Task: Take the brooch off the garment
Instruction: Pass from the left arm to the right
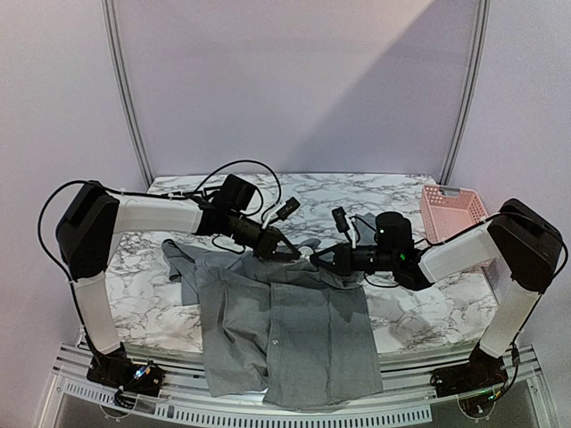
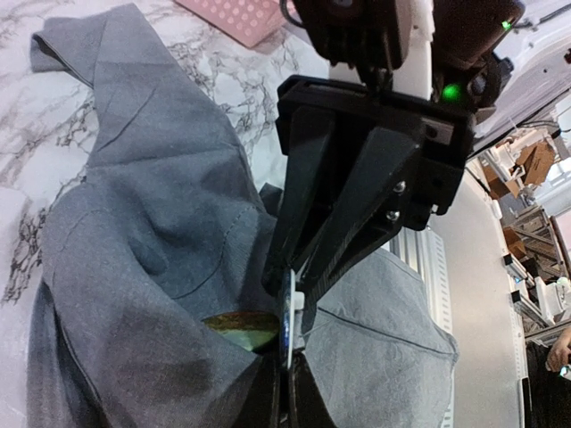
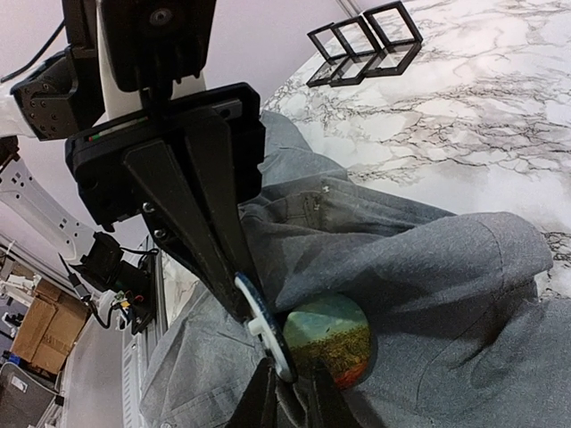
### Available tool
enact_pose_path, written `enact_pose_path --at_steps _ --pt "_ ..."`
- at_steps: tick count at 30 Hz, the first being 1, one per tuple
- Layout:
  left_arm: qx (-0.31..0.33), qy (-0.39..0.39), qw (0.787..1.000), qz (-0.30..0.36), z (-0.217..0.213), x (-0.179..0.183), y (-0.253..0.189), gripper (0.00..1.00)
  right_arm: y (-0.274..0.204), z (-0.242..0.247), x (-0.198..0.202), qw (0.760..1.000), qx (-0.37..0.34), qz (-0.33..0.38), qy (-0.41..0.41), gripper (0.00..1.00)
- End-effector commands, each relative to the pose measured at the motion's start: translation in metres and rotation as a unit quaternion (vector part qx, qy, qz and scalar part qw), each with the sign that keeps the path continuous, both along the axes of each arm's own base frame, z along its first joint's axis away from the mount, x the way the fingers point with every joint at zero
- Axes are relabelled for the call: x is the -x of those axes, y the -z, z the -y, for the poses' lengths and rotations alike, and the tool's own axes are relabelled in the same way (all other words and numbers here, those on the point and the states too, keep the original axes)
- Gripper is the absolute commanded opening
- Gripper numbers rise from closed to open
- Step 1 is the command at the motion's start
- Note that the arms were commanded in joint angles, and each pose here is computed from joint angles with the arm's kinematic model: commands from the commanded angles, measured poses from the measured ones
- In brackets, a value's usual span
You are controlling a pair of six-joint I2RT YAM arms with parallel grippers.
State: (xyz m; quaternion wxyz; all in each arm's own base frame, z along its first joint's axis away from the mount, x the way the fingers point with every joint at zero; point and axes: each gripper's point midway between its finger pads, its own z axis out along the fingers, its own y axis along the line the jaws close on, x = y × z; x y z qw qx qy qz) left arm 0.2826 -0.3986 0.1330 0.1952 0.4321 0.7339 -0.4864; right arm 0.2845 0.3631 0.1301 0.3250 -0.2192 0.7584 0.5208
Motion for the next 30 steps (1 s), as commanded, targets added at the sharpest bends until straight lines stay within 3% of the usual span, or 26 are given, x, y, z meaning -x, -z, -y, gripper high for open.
enact_pose_path --at_steps 1,13,17,21,25,27,30 --pt "0.021 0.004 1.000 0.015 0.001 -0.002 -0.024 0.00 -0.007 -0.002 0.000 1.000 -0.009 0.006 -0.013 0.11" --pt "0.018 0.005 1.000 0.013 0.001 -0.001 -0.022 0.00 -0.009 -0.009 -0.001 0.999 -0.015 0.006 -0.030 0.09" --pt "0.019 0.005 1.000 0.014 0.002 -0.001 -0.022 0.00 -0.007 -0.012 0.000 0.999 -0.014 0.003 -0.038 0.01" --pt "0.016 0.000 1.000 0.014 0.001 -0.003 -0.023 0.02 -0.007 -0.011 -0.002 0.999 -0.014 0.004 -0.032 0.00" --pt "0.004 -0.016 1.000 0.006 -0.001 -0.011 -0.026 0.47 -0.008 -0.003 -0.008 1.000 -0.003 0.017 -0.001 0.00" --pt "-0.004 -0.028 1.000 0.010 -0.005 -0.018 -0.027 0.63 -0.011 0.000 -0.011 1.000 0.004 0.027 0.013 0.00" --pt "0.008 -0.057 0.998 0.034 -0.012 -0.029 -0.040 0.73 -0.014 0.004 -0.017 0.998 0.023 0.041 0.031 0.00"
